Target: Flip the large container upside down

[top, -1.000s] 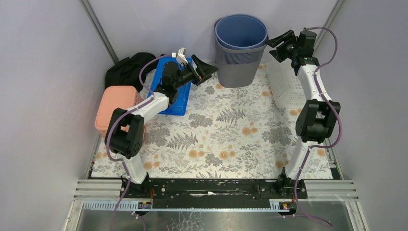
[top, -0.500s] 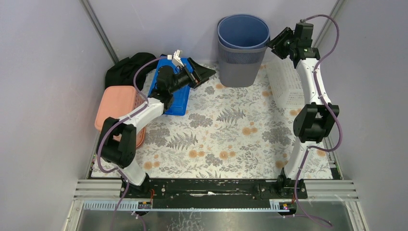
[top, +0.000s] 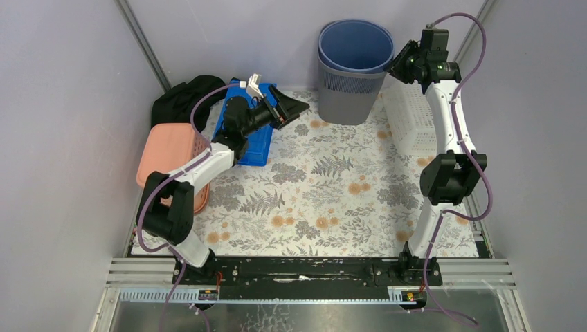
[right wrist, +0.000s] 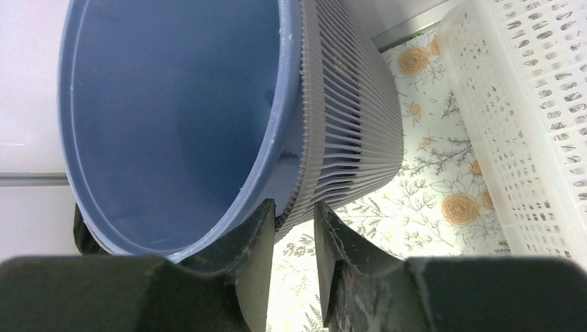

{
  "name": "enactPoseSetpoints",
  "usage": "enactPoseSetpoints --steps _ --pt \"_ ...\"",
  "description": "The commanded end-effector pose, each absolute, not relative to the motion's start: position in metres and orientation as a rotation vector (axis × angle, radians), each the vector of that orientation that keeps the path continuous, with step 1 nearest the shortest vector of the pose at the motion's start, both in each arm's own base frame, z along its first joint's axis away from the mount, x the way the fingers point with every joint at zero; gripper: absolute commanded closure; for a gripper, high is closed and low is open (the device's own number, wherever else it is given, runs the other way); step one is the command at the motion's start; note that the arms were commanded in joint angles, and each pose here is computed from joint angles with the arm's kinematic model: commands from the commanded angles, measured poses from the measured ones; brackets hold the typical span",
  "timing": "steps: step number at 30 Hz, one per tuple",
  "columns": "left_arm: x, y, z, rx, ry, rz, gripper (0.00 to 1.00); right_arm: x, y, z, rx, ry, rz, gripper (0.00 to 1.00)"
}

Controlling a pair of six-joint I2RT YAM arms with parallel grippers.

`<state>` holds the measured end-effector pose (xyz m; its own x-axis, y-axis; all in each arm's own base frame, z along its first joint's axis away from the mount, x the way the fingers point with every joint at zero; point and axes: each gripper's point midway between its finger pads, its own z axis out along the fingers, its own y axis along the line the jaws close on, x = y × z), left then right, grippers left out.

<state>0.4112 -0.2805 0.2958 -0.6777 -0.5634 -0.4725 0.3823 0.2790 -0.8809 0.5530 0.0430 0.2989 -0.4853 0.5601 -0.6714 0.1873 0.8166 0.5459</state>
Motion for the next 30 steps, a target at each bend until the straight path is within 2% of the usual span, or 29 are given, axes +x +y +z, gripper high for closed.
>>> enactPoseSetpoints --steps 1,14,30 --pt "0.404 -0.277 0.307 -0.12 1.715 -1.522 0.0 0.533 0.036 0.284 0.5 2.187 0.396 0.69" --pt "0.401 -0.276 0.309 -0.12 1.72 -1.518 0.0 0.525 0.054 0.305 0.352 2.211 0.489 1.0" --pt "0.388 -0.274 0.329 -0.113 1.702 -1.504 0.0 0.478 0.072 0.347 0.252 2.188 0.606 1.0"
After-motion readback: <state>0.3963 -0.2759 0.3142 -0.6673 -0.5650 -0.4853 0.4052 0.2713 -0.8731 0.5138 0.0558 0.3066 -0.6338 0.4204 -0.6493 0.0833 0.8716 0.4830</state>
